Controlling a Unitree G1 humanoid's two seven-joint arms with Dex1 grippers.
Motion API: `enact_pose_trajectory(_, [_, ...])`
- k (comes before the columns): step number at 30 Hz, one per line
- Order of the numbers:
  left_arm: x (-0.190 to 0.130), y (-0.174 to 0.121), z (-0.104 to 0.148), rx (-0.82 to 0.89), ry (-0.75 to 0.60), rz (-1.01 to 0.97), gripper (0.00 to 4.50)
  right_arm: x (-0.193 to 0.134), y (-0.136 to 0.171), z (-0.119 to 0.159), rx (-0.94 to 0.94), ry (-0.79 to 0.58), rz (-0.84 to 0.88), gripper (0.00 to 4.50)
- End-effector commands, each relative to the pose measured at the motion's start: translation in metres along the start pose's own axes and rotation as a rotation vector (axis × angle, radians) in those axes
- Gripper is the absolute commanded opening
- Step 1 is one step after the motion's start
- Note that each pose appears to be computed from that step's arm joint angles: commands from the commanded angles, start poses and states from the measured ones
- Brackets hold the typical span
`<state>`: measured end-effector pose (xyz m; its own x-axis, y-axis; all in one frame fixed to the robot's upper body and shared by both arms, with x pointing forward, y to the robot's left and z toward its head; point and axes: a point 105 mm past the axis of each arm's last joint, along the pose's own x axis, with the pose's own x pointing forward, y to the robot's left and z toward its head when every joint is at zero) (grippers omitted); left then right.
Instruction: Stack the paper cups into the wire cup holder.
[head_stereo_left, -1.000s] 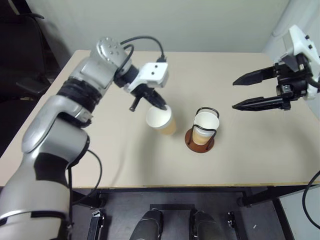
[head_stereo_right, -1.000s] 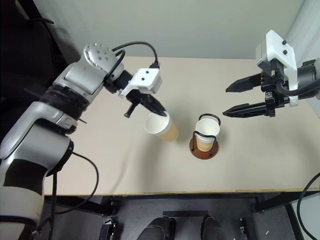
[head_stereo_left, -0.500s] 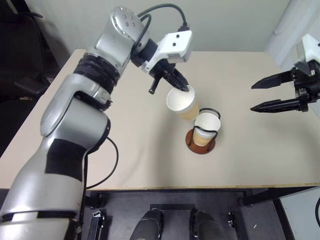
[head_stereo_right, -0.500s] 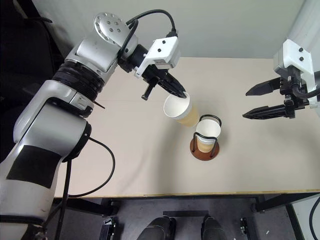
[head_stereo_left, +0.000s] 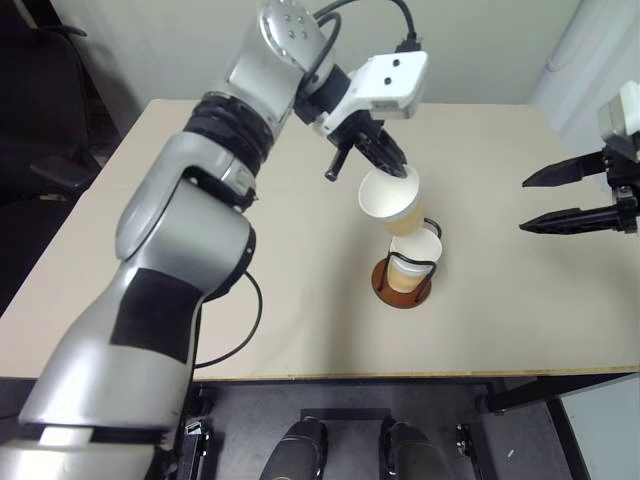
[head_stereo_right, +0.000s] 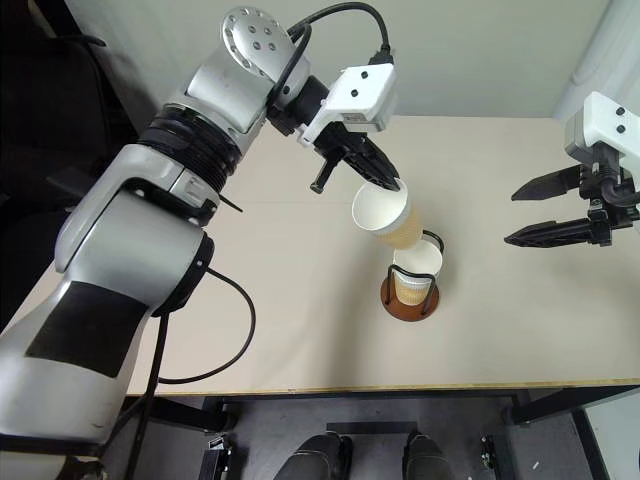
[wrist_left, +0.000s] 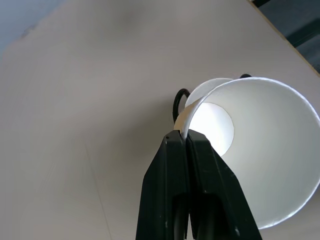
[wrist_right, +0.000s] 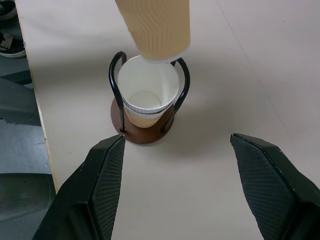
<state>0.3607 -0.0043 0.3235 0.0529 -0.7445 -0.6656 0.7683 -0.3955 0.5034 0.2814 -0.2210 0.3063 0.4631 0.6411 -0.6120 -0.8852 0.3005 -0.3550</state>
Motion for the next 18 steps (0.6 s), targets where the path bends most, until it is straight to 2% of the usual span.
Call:
enact_pose_trajectory(1, [-0.006,0.006,0.025,0.075,-0.028,-0.003,0.05,-0.015,0.0,0.012,-0.044,-0.02,-0.046,3.41])
enact_pose_trajectory(18, [0.011,0.0,0.022,0.093,-0.021,-0.051,0.05,-0.017,0.003,0.012,-0.037,-0.025,-0.054,3.41])
